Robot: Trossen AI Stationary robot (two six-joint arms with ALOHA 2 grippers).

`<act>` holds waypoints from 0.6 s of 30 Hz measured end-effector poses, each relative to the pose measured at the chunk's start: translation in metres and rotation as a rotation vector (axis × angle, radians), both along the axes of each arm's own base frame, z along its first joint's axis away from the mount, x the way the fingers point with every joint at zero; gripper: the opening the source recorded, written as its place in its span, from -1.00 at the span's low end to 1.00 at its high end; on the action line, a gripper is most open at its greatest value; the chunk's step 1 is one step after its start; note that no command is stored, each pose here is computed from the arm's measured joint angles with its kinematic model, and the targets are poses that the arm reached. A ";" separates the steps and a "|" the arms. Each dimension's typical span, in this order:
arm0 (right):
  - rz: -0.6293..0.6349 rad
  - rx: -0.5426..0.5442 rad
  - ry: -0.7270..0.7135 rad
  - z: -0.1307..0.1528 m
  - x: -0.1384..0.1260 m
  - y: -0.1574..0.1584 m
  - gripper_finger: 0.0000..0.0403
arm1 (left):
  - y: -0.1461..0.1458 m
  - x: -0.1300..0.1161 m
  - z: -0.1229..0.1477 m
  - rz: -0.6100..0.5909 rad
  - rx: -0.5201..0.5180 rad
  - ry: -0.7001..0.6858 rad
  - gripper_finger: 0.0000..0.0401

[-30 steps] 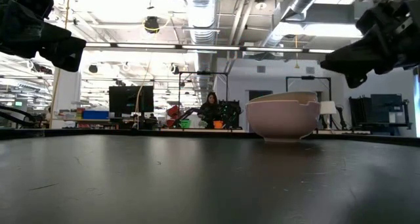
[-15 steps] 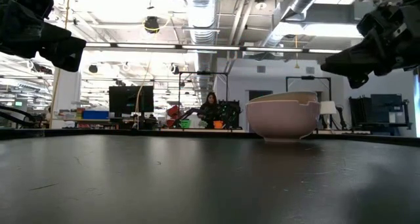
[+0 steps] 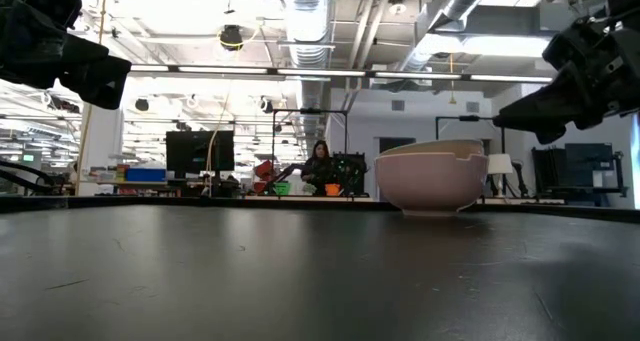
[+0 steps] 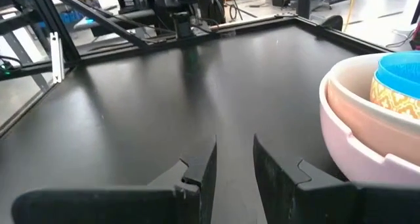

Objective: Nest bowls inside each other
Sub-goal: Return to Home Position

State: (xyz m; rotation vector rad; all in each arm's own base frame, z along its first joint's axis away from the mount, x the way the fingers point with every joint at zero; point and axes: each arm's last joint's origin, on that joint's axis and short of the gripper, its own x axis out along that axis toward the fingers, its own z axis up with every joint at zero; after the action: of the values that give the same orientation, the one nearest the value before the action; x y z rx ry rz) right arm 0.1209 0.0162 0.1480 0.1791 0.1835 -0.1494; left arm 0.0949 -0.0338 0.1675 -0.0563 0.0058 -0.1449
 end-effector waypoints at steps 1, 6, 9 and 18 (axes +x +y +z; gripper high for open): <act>0.000 -0.001 0.005 0.000 0.000 0.000 -0.42 | 0.000 0.000 0.000 0.000 0.000 0.000 -0.41; 0.000 -0.003 0.016 -0.002 0.000 0.000 -0.42 | 0.000 0.000 0.000 0.000 0.000 0.000 -0.41; 0.000 -0.003 0.016 -0.002 0.000 0.000 -0.42 | 0.000 0.000 0.000 0.000 0.000 0.000 -0.41; 0.000 -0.004 0.016 -0.002 0.000 0.000 -0.42 | 0.000 0.000 0.000 0.000 0.000 0.000 -0.41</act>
State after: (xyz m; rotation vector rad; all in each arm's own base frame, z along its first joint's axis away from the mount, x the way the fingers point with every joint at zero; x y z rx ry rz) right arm 0.1206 0.0161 0.1462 0.1740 0.1995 -0.1516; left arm 0.0949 -0.0338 0.1675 -0.0561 0.0061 -0.1449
